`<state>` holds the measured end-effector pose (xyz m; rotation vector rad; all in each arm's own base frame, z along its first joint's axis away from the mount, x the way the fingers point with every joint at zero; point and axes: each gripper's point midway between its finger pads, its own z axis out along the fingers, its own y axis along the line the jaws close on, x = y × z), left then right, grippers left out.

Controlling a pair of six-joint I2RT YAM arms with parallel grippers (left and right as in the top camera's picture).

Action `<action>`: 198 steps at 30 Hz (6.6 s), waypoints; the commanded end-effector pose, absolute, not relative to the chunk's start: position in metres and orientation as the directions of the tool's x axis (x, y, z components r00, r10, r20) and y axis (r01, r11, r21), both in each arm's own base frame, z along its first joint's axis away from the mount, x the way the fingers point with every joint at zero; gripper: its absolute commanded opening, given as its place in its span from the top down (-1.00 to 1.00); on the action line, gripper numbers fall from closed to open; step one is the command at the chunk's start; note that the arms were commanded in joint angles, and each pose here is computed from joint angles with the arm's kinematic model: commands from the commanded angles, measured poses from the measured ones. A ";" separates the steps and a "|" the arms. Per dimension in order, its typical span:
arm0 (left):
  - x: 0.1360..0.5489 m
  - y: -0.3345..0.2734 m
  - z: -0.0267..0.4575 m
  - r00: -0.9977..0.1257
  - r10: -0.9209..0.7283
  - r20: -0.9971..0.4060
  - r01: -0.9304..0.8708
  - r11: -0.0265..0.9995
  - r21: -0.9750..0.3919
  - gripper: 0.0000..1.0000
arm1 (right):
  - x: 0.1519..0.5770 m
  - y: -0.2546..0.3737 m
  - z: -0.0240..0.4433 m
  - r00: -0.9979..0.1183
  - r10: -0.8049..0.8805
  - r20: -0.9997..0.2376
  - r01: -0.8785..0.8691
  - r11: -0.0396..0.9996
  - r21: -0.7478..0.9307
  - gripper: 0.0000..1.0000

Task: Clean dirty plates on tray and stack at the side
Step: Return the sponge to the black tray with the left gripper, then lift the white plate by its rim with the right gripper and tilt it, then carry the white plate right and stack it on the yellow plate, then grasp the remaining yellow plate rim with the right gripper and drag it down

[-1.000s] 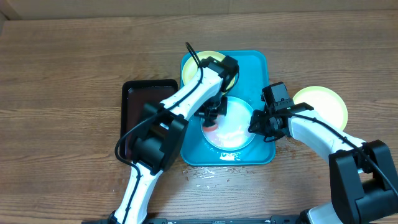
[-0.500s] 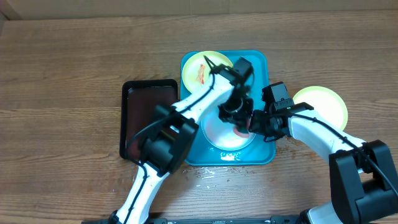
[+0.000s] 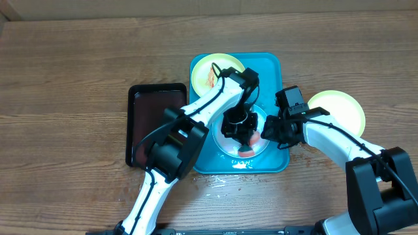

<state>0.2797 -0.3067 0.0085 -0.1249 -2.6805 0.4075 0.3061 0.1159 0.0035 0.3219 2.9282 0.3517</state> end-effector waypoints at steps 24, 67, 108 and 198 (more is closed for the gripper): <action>0.346 -0.167 0.173 -0.994 -0.013 -0.109 -0.003 0.995 -0.096 0.91 | 0.293 0.093 -0.017 -0.970 0.212 -0.118 0.198 0.973 0.116 0.92; 0.361 -0.005 0.269 -0.857 -0.416 -0.303 -0.309 0.887 -0.343 -0.81 | 0.358 0.226 0.194 -0.785 -0.276 -0.554 -0.267 0.959 -0.099 0.92; 0.342 0.011 0.296 -0.812 -0.420 -0.406 -0.327 0.902 -0.281 -1.00 | 0.291 0.334 0.250 -0.320 -0.547 -0.774 -0.081 0.829 -0.553 0.93; 0.343 0.010 0.297 -0.811 -0.420 -0.408 -0.324 0.902 -0.285 -1.00 | 0.503 0.165 0.040 -0.816 0.017 -0.578 -0.136 0.966 0.221 -0.35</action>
